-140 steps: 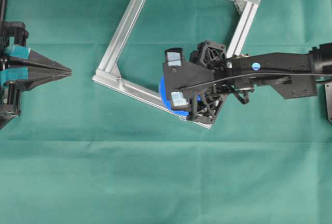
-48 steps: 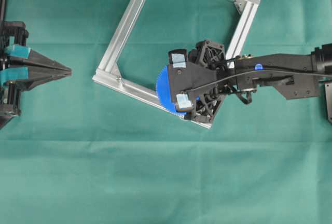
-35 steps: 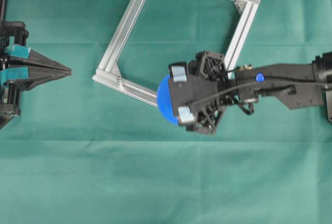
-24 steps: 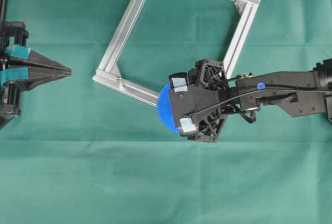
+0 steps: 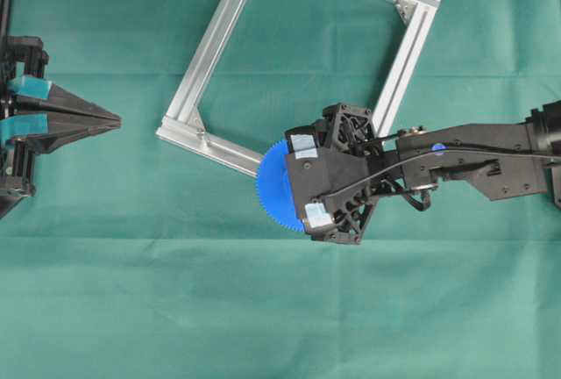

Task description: Find the location of the shaft and insert the gear.

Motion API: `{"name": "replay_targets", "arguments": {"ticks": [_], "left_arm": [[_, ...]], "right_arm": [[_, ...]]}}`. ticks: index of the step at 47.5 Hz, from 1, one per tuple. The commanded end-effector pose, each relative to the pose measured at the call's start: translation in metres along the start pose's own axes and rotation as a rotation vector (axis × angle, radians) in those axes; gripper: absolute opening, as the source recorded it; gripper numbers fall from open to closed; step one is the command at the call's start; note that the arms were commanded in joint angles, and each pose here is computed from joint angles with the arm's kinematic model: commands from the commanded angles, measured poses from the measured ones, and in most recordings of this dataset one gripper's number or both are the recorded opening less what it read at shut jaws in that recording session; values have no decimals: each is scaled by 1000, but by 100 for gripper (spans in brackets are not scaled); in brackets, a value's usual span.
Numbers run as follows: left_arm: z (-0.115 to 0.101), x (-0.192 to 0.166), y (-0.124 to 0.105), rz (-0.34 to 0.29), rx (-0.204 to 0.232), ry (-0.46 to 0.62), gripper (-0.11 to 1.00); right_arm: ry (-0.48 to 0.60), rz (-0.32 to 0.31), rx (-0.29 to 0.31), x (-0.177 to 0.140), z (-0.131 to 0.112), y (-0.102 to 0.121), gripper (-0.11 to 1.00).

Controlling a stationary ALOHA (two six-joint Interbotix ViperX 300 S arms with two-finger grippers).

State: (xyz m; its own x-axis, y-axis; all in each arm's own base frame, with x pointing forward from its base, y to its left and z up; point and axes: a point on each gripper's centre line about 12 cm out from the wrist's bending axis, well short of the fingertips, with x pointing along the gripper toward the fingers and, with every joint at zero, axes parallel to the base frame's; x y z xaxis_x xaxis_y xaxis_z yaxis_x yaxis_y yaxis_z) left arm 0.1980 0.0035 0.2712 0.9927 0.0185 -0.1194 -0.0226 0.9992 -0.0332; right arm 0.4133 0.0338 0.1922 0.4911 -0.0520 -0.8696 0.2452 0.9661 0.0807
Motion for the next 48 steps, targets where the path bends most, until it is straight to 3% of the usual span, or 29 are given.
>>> {"name": "replay_targets", "arguments": {"ticks": [1, 48], "left_arm": [[11, 2, 0, 1, -2, -28, 1], [11, 2, 0, 1, -3, -28, 1]], "right_arm": [[-35, 12, -2, -6, 9, 3, 69], [36, -28, -4, -8, -11, -7, 69]]}}
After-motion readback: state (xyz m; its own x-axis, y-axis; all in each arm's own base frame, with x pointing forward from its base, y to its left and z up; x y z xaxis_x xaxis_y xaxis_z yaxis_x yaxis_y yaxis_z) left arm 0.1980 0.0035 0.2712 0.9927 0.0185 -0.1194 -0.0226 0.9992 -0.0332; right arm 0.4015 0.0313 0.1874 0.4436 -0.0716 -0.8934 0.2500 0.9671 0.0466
